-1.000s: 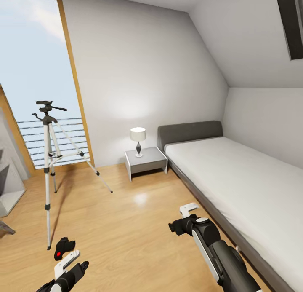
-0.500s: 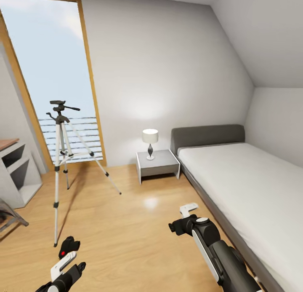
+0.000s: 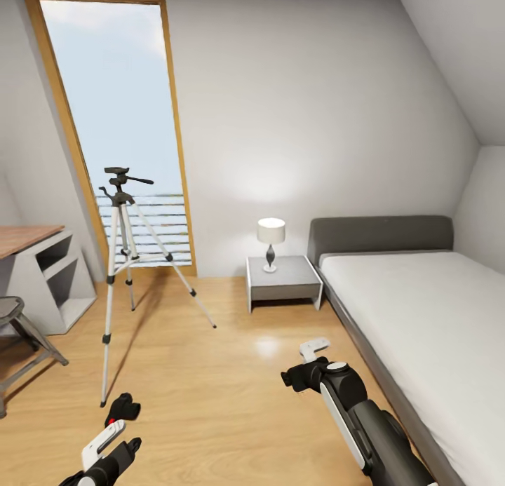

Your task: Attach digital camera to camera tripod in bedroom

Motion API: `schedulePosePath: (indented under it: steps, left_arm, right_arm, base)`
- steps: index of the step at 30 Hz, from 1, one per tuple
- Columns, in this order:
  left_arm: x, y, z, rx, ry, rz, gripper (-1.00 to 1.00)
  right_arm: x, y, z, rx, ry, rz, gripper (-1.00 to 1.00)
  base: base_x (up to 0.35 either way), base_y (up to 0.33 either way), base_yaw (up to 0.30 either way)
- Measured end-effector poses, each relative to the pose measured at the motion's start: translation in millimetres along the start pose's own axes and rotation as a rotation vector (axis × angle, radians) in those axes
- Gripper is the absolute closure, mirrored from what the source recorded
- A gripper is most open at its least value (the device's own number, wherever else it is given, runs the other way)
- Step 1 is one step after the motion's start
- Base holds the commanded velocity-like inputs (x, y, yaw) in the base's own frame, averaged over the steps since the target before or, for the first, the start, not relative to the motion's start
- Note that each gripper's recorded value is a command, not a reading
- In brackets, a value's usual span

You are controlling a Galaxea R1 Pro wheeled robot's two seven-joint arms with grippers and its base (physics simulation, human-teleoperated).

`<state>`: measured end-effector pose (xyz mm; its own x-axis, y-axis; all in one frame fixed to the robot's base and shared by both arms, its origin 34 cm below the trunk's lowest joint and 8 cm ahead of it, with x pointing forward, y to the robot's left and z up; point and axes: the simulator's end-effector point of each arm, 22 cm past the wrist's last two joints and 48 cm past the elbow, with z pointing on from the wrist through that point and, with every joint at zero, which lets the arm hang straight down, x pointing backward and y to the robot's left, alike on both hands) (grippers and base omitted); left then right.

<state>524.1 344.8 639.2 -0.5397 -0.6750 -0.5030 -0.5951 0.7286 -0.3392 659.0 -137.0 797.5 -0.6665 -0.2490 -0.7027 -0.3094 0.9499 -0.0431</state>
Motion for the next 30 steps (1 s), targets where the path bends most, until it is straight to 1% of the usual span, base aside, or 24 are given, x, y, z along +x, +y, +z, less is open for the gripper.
schedulePosePath:
  steps: [5, 10, 30]
  left_arm:
    - [0.9, 1.2, 0.4, -0.002, 0.003, -0.002, -1.00]
    - [2.2, 2.5, 0.9, -0.004, 0.006, -0.002, -1.00]
    - [3.7, 3.1, 1.5, -0.004, 0.010, -0.003, -1.00]
  right_arm:
    - [-0.1, 0.2, 0.0, 0.000, 0.000, -0.001, -1.00]
    - [0.3, -0.3, -0.1, 0.001, 0.001, -0.001, -1.00]
    - [0.2, -0.2, -0.1, 0.000, 0.000, -0.001, -1.00]
  base:
    - [0.274, -0.206, 0.239]
    - [0.300, -0.119, 0.227]
    - [0.324, -0.014, 0.247]
